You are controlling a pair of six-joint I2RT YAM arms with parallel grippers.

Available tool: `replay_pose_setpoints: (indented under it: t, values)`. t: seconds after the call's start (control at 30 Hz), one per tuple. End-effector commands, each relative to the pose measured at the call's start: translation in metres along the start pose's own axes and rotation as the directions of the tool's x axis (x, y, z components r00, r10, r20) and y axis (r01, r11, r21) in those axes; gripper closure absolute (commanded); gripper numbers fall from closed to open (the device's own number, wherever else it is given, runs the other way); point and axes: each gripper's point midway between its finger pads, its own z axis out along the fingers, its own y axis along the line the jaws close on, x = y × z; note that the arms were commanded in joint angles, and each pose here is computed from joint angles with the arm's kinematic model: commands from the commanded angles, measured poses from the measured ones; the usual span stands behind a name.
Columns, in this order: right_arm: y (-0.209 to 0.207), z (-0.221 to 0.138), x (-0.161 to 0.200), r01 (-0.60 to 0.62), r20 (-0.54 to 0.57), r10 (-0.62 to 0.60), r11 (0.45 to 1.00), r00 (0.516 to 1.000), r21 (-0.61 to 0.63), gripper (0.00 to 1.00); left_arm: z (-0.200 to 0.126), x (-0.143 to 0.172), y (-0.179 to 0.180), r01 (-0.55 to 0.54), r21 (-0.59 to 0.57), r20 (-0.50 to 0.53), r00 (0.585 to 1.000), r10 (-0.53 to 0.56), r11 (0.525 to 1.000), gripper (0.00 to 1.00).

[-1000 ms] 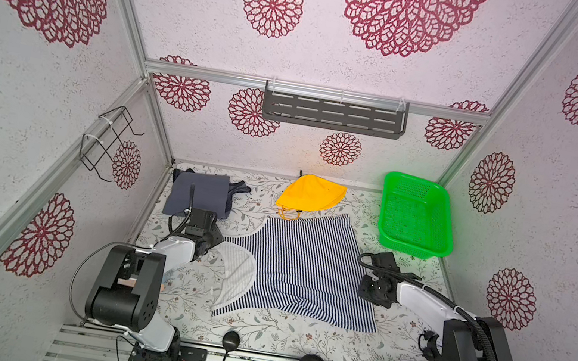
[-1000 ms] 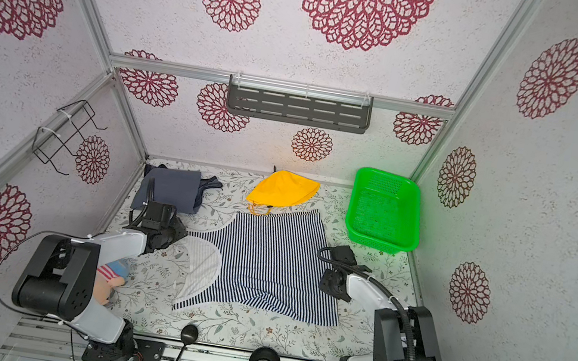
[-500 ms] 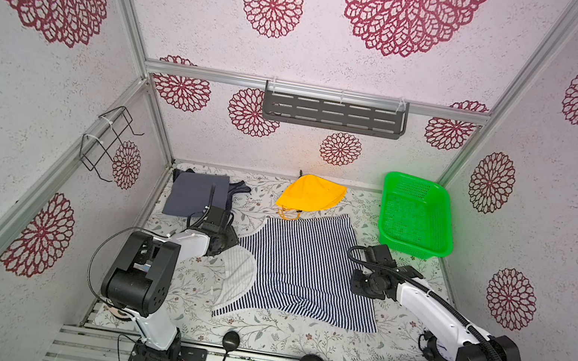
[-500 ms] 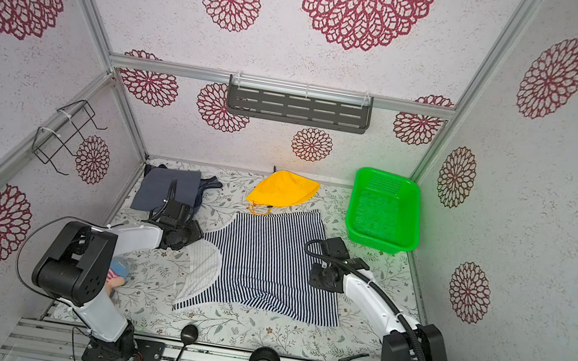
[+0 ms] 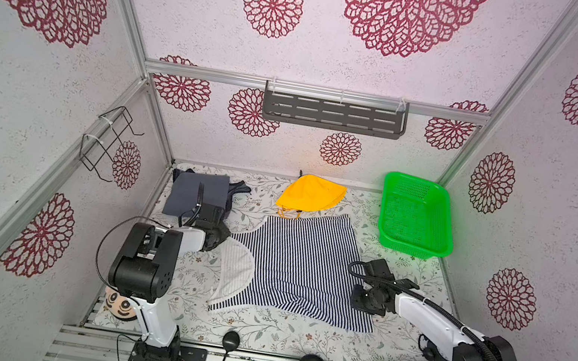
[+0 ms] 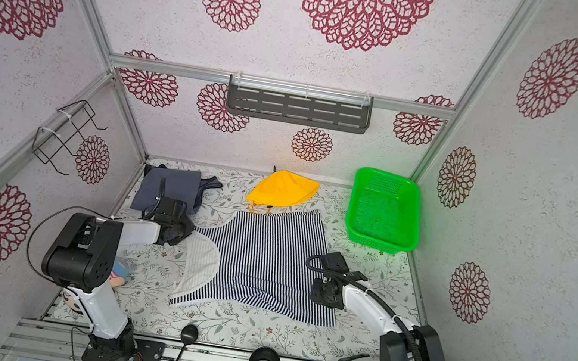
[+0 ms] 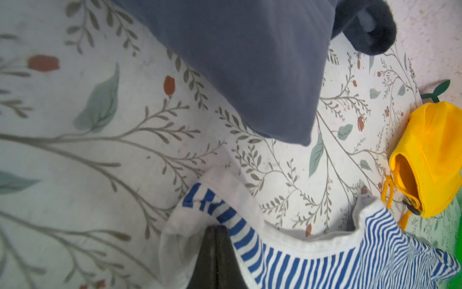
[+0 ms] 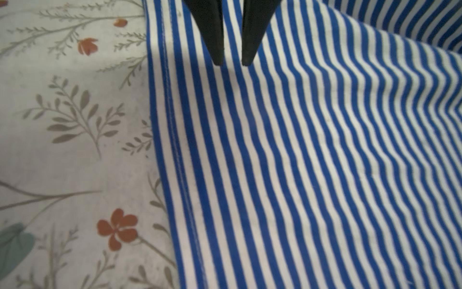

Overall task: Fold and stack tank tops
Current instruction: Smooth out the tank top at the center of the table.

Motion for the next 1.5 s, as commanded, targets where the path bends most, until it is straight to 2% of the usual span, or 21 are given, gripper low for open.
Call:
replay_pose_setpoints:
  t: [0.0,0.27,0.4,0.47,0.53,0.57,0.6,0.67,0.7,0.77,0.87,0.97,1.03,1.1,1.2,1.33,1.4,1.47]
  values:
    - [-0.012,0.008,0.007,-0.063,-0.001,0.063,0.997,0.998,0.034,0.87,0.007,-0.011,0.025,0.009,-0.110,0.011,1.000,-0.008,0.994,1.00]
    - [-0.042,0.024,0.025,-0.103,-0.050,0.111,0.985,0.993,0.141,0.89,0.029,-0.039,0.012,0.000,-0.113,0.008,1.000,0.001,0.994,1.00]
    - [-0.035,0.013,0.012,-0.115,-0.013,0.117,0.987,0.993,0.109,0.88,0.036,-0.044,0.013,-0.006,-0.133,0.005,1.000,0.006,0.991,1.00]
    - [-0.021,0.000,-0.003,-0.110,0.027,0.109,0.993,0.994,0.044,0.84,0.033,-0.048,0.010,-0.020,-0.132,0.005,1.000,0.021,0.991,1.00]
    - [-0.009,-0.017,-0.013,-0.102,0.052,0.102,0.995,0.993,-0.009,0.75,0.029,-0.050,0.009,-0.033,-0.130,0.005,0.999,0.034,0.991,1.00]
    - [-0.005,-0.027,-0.016,-0.097,0.055,0.098,0.995,0.994,-0.027,0.69,0.018,-0.056,0.000,-0.046,-0.106,0.019,0.999,0.048,0.993,0.84]
    - [-0.002,-0.035,-0.017,-0.091,0.051,0.093,0.995,0.994,-0.038,0.65,0.011,-0.057,-0.004,-0.062,-0.090,0.015,0.998,0.063,0.994,0.60]
    - [-0.003,-0.048,-0.011,-0.092,0.030,0.094,0.995,0.995,-0.037,0.59,-0.003,-0.056,-0.009,-0.104,-0.073,0.005,0.995,0.104,0.992,0.31]
    - [-0.005,-0.052,-0.006,-0.095,0.016,0.095,0.995,0.995,-0.028,0.57,-0.012,-0.055,-0.010,-0.124,-0.068,0.005,0.992,0.124,0.990,0.18]
    - [-0.011,-0.057,0.005,-0.111,-0.005,0.110,0.994,0.994,-0.015,0.53,-0.032,-0.054,-0.012,-0.164,-0.061,0.001,0.986,0.164,0.985,0.01]
    - [-0.016,-0.062,0.024,-0.151,-0.038,0.150,0.988,0.988,-0.018,0.47,-0.071,-0.054,-0.008,-0.205,-0.076,0.012,0.978,0.207,0.976,0.02]
    - [-0.018,-0.065,0.041,-0.181,-0.071,0.179,0.983,0.981,-0.023,0.46,-0.117,-0.040,0.004,-0.195,-0.084,0.026,0.980,0.197,0.977,0.02]
    - [-0.019,-0.065,0.049,-0.194,-0.080,0.192,0.981,0.978,-0.026,0.48,-0.141,-0.013,0.013,-0.172,-0.070,0.011,0.985,0.174,0.983,0.03]
    - [-0.018,-0.061,0.055,-0.210,-0.084,0.206,0.977,0.975,-0.036,0.50,-0.158,0.020,0.028,-0.148,-0.072,-0.019,0.989,0.147,0.986,0.12]
    - [-0.015,-0.051,0.058,-0.218,-0.094,0.212,0.974,0.973,-0.057,0.57,-0.175,0.060,0.059,-0.107,-0.097,-0.069,0.992,0.101,0.990,0.25]
    - [-0.007,-0.041,0.057,-0.219,-0.110,0.209,0.971,0.972,-0.096,0.62,-0.187,0.091,0.083,-0.067,-0.117,-0.111,0.992,0.054,0.991,0.42]
    - [-0.009,-0.040,0.055,-0.223,-0.098,0.215,0.971,0.972,-0.082,0.65,-0.190,0.105,0.091,-0.071,-0.131,-0.142,0.989,0.052,0.989,0.43]
    - [-0.011,-0.041,0.055,-0.227,-0.091,0.220,0.971,0.971,-0.077,0.66,-0.188,0.118,0.094,-0.082,-0.137,-0.172,0.983,0.058,0.987,0.36]
